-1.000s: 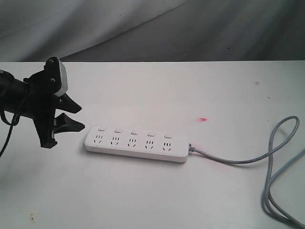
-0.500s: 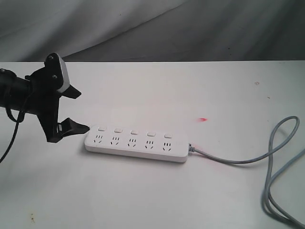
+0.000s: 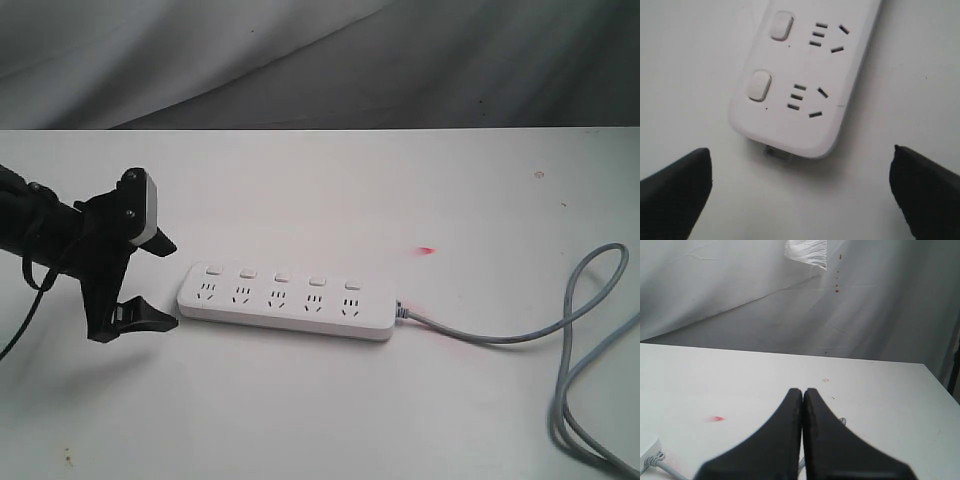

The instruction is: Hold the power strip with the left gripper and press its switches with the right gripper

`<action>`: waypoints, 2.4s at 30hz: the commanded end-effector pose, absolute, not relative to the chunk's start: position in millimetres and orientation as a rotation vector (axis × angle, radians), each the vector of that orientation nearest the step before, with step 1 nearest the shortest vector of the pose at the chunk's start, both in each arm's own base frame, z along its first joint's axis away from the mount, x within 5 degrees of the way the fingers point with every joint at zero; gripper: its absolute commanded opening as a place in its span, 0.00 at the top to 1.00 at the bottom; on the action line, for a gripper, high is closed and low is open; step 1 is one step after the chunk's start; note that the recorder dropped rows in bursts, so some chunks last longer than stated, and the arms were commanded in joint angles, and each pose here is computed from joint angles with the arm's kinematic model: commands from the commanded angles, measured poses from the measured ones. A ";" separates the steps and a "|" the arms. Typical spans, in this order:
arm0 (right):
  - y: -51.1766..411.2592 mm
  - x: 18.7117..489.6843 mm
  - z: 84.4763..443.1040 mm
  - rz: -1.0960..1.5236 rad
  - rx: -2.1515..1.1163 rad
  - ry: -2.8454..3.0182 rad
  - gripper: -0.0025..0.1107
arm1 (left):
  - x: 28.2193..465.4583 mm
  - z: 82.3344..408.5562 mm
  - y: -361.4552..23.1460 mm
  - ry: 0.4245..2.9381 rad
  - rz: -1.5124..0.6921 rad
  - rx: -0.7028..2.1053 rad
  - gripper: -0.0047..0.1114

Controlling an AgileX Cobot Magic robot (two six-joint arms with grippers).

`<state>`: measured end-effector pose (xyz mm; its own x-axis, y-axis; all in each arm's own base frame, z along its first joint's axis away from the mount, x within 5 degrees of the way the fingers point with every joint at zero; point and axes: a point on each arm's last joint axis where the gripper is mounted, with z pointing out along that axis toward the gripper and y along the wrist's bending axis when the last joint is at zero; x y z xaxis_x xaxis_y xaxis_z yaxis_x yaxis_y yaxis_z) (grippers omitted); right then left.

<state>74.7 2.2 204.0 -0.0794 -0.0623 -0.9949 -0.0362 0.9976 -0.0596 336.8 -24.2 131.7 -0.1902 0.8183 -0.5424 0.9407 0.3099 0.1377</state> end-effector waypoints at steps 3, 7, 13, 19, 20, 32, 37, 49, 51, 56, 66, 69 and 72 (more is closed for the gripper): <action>1.6 74.5 204.0 -0.024 -0.064 1.643 0.98 | 343.0 121.4 -25.3 2.060 -0.318 1.579 0.19; 1.6 74.5 204.0 -0.024 -0.064 1.643 0.98 | 352.1 125.8 -25.9 2.040 -0.314 1.565 0.19; 1.6 74.5 204.0 -0.024 -0.064 1.643 0.98 | 361.3 128.9 -26.0 2.019 -0.307 1.566 0.19; 1.6 74.5 204.0 -0.024 -0.064 1.643 0.98 | 365.9 122.2 -31.1 1.996 -0.389 1.613 0.20; 1.6 74.5 204.0 -0.024 -0.064 1.643 0.98 | 366.4 121.6 -33.3 1.987 -0.387 1.636 0.20; 1.6 74.5 204.0 -0.024 -0.064 1.643 0.98 | 369.9 100.0 -45.2 1.977 -0.339 1.760 0.20; 1.6 74.5 204.0 -0.024 -0.064 1.643 0.98 | 365.3 98.2 -44.9 2.033 -0.397 1.760 0.20; 1.6 74.5 204.0 -0.024 -0.064 1.643 0.98 | 359.2 96.4 -42.8 2.083 -0.442 1.801 0.20; 1.6 74.5 204.0 -0.024 -0.064 1.643 0.98 | 360.3 96.5 -42.7 2.087 -0.430 1.787 0.20; 1.6 74.5 204.0 -0.024 -0.064 1.643 0.98 | 363.0 97.3 -43.8 2.097 -0.423 1.734 0.20; 1.6 74.5 204.0 -0.024 -0.064 1.643 0.98 | 364.8 97.0 -42.9 2.100 -0.395 1.725 0.42; 1.6 74.5 204.0 -0.024 -0.064 1.643 0.98 | 364.9 97.0 -42.8 2.101 -0.392 1.724 0.42; 1.6 74.5 204.0 -0.024 -0.064 1.643 0.98 | 365.1 96.8 -42.7 2.101 -0.390 1.723 0.42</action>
<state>74.7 2.2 204.0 -0.0794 -0.0623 -0.9949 -0.0362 0.9976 -0.0596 363.3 -43.1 100.9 -0.1645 0.8596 -0.4837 0.9806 0.1957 0.0143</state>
